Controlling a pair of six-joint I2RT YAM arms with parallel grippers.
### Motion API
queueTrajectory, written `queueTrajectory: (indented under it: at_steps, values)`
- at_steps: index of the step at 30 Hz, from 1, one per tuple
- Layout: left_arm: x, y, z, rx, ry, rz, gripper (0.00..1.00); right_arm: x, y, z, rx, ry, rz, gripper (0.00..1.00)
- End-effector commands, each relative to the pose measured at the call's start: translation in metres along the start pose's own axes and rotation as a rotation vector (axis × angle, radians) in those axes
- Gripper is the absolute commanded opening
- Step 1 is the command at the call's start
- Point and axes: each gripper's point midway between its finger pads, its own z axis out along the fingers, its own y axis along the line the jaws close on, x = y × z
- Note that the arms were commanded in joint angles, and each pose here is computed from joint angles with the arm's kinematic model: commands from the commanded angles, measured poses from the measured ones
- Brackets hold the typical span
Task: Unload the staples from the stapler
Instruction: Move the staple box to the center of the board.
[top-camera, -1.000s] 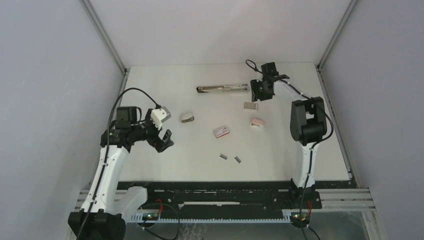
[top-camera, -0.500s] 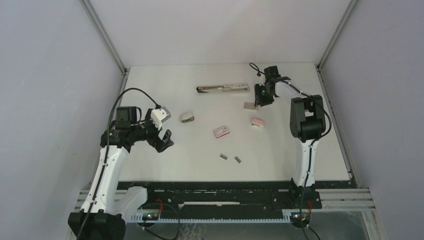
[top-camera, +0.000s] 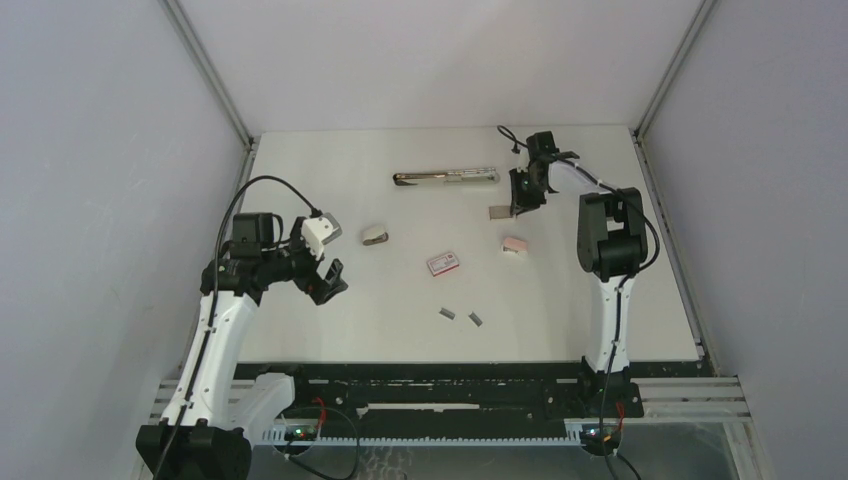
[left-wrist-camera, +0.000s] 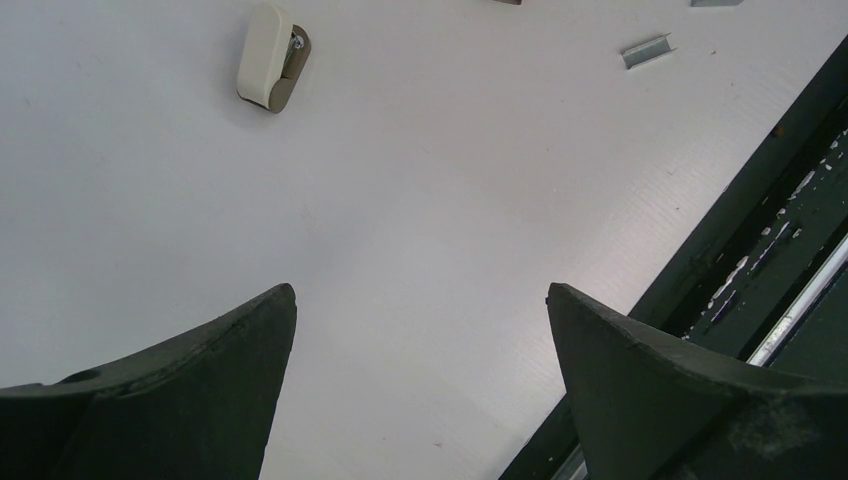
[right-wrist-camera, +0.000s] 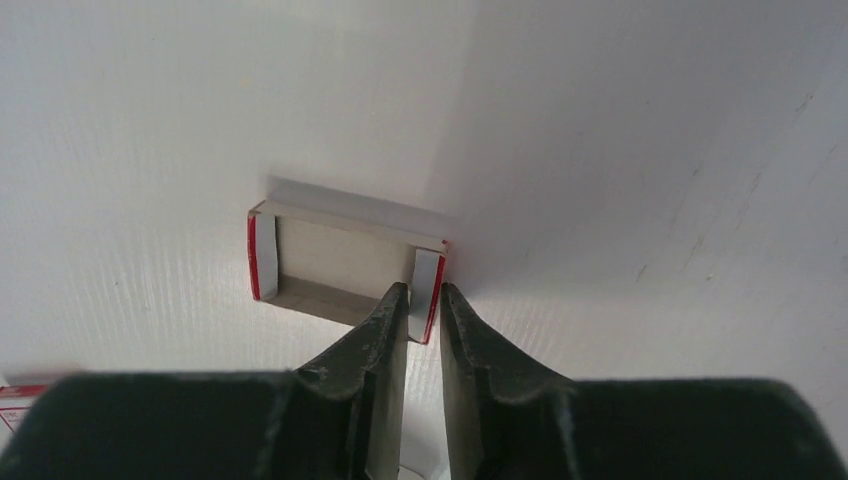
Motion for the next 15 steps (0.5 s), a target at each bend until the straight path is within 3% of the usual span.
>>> queueTrajectory:
  at_steps: [1,8,15]
  values:
    - [0.001,0.0,0.001,-0.006,-0.022,0.001,1.0,-0.014,0.008,-0.002,-0.001,-0.024,-0.015,0.15]
    - [0.002,0.0,0.002,-0.005,-0.02,0.001,1.0,-0.02,0.028,-0.007,0.017,-0.047,-0.088,0.08]
    - [0.003,0.0,0.002,-0.007,-0.018,0.0,1.0,-0.029,0.081,-0.025,0.014,-0.112,-0.226,0.06]
